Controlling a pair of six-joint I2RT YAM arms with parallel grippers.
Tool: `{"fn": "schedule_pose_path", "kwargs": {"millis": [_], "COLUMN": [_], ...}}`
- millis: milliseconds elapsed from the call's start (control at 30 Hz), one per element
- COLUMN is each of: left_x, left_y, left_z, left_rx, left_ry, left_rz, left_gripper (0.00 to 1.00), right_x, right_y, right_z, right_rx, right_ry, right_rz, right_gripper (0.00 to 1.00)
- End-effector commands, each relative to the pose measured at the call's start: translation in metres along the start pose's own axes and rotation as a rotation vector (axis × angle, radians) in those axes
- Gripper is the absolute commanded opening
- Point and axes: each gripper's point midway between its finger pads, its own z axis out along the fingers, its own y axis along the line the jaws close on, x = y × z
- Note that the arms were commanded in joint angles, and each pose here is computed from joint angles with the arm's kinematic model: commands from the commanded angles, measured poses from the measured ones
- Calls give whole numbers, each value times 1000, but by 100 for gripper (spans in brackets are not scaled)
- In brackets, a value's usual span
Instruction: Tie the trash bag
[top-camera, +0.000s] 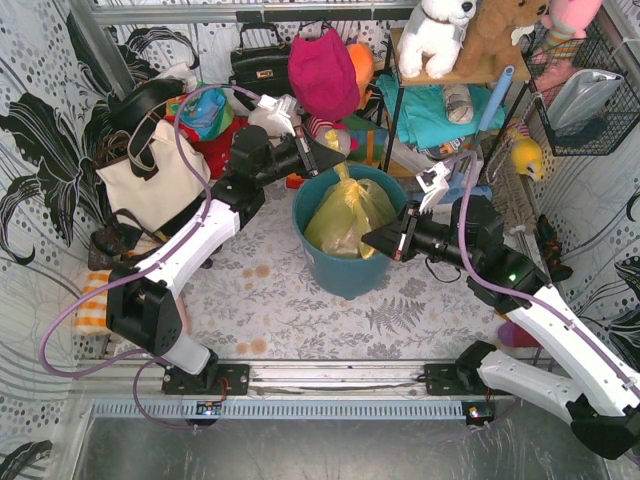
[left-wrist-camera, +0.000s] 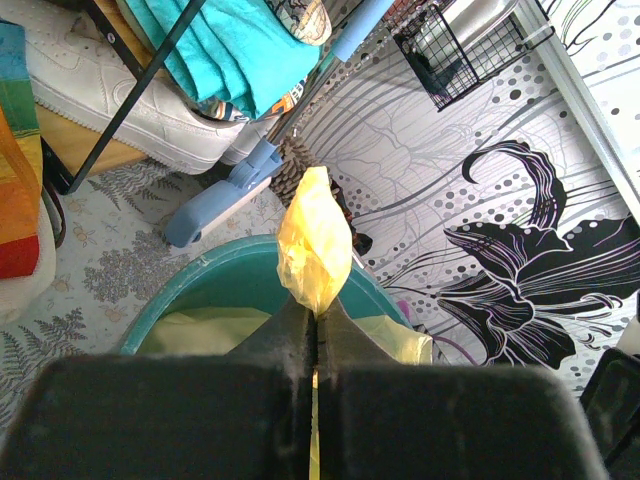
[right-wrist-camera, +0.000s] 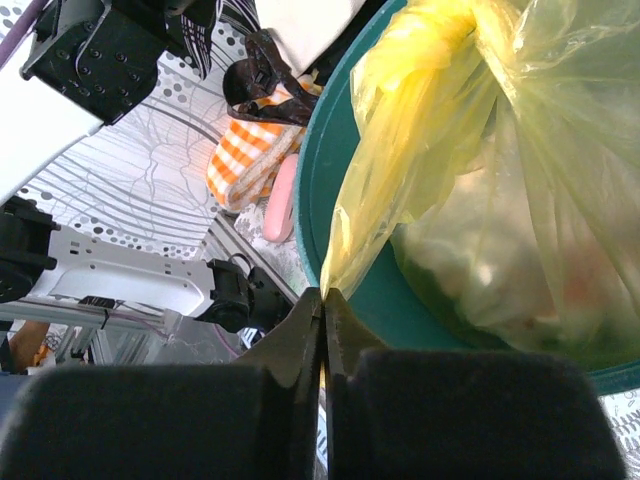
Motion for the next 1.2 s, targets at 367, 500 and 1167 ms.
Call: {"fn": "schedule_pose_path", "kwargs": {"millis": [367, 500, 1167], "left_x": [-16, -16, -17], "left_y": [-17, -18, -10], "left_z": [-3, -4, 0], "left_rx": [56, 56, 24], "left_ry": [-44, -43, -46], "left_rz": [40, 45, 38], "left_gripper": [0, 0, 0], "right_x": [-20, -28, -13], "right_y": [6, 22, 104], "right_z": [-11, -13, -33], "right_rx": [-13, -107, -647], "right_ry": [-123, -178, -139], "right_rz": [-26, -68, -306], "right_gripper": [0, 0, 0]}}
